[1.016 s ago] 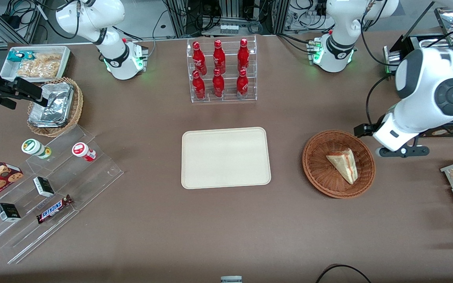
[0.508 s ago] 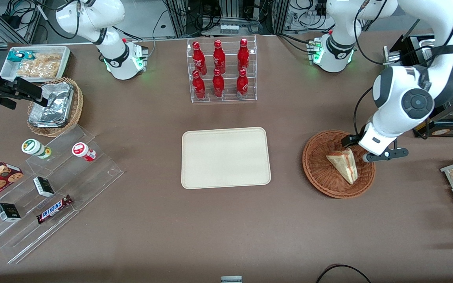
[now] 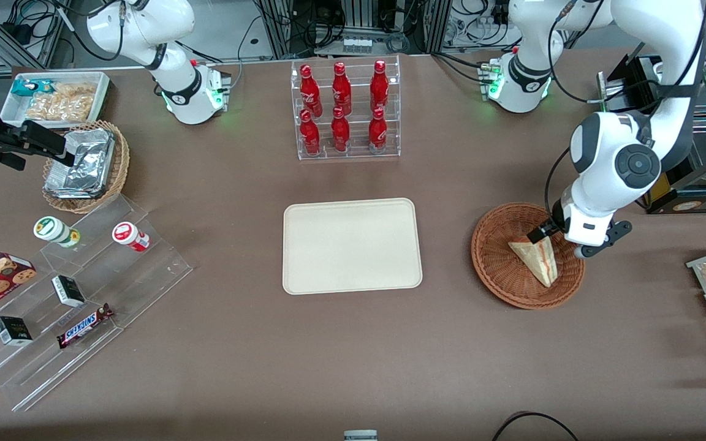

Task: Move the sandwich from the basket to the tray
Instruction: 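Lower the left gripper and close it on the wrapped sandwich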

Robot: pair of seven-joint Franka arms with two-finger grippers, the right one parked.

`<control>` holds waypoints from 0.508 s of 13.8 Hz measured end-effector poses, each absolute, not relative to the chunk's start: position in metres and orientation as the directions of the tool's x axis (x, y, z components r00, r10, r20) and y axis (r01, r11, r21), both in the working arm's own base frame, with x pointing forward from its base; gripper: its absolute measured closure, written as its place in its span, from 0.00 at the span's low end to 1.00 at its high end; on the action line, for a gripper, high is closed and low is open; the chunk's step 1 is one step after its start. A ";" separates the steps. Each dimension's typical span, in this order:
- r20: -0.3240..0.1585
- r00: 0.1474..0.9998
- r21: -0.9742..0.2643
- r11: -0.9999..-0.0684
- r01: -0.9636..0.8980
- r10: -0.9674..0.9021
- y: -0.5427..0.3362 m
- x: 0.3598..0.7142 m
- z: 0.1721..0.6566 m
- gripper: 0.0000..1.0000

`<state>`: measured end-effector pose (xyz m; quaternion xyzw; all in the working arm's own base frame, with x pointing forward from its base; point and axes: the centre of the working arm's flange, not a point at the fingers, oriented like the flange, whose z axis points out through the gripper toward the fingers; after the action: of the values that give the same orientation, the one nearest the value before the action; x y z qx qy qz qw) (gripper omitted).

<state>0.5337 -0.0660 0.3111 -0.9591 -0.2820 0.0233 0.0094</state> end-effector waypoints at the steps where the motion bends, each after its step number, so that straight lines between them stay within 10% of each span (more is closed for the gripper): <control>1: -0.041 0.828 -0.032 -0.829 0.558 0.558 -0.066 0.535 0.306 0.00; 7: -0.062 0.818 -0.047 -0.820 0.570 0.572 -0.068 0.552 0.279 0.00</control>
<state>0.5518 -0.0680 0.2791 -0.9533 -0.2994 0.0368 0.0130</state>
